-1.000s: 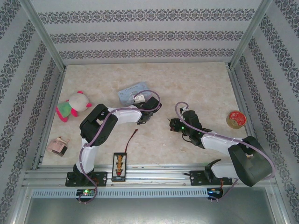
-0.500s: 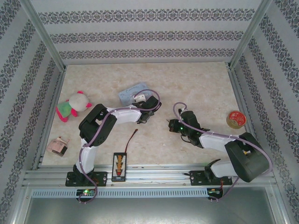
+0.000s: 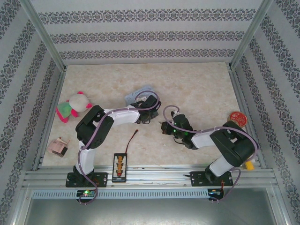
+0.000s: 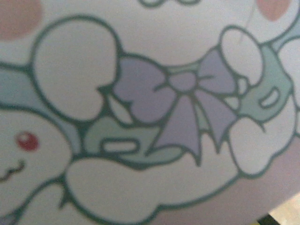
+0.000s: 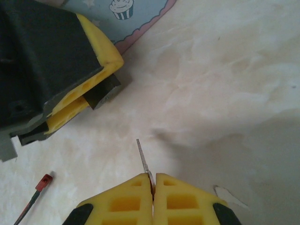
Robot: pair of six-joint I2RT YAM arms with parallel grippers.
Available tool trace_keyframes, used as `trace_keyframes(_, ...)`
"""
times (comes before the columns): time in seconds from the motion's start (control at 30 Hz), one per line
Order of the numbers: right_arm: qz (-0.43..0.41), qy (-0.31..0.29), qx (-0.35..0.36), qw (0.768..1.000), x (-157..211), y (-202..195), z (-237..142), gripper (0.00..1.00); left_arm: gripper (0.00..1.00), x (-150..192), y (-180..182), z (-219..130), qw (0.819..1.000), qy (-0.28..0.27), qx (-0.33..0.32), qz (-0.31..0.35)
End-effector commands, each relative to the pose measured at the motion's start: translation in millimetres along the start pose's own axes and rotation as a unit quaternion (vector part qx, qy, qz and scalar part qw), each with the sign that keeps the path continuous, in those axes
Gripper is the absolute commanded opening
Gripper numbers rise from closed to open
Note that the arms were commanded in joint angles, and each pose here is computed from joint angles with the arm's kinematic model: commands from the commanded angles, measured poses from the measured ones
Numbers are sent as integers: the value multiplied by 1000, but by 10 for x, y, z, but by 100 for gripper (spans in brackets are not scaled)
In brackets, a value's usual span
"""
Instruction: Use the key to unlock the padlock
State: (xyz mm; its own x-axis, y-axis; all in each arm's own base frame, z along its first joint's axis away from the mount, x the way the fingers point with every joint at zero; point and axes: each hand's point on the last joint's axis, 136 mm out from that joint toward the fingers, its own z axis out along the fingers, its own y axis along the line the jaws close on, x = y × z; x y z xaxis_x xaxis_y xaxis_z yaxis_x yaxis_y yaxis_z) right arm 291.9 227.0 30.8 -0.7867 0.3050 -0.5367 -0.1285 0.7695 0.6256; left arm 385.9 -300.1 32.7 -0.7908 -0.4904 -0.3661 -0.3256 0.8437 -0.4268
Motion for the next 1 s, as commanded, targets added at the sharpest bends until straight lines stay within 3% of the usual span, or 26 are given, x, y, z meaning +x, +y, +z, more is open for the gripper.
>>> trace_keyframes(0.0,-2,-45,-35,998,-159,166,45,0,5,14,-71,-107,999,27,30,-34)
trace_keyframes(0.97,22,-86,-60,994,-137,195,150,0,6,91,-26,-8,993,52,53,-88)
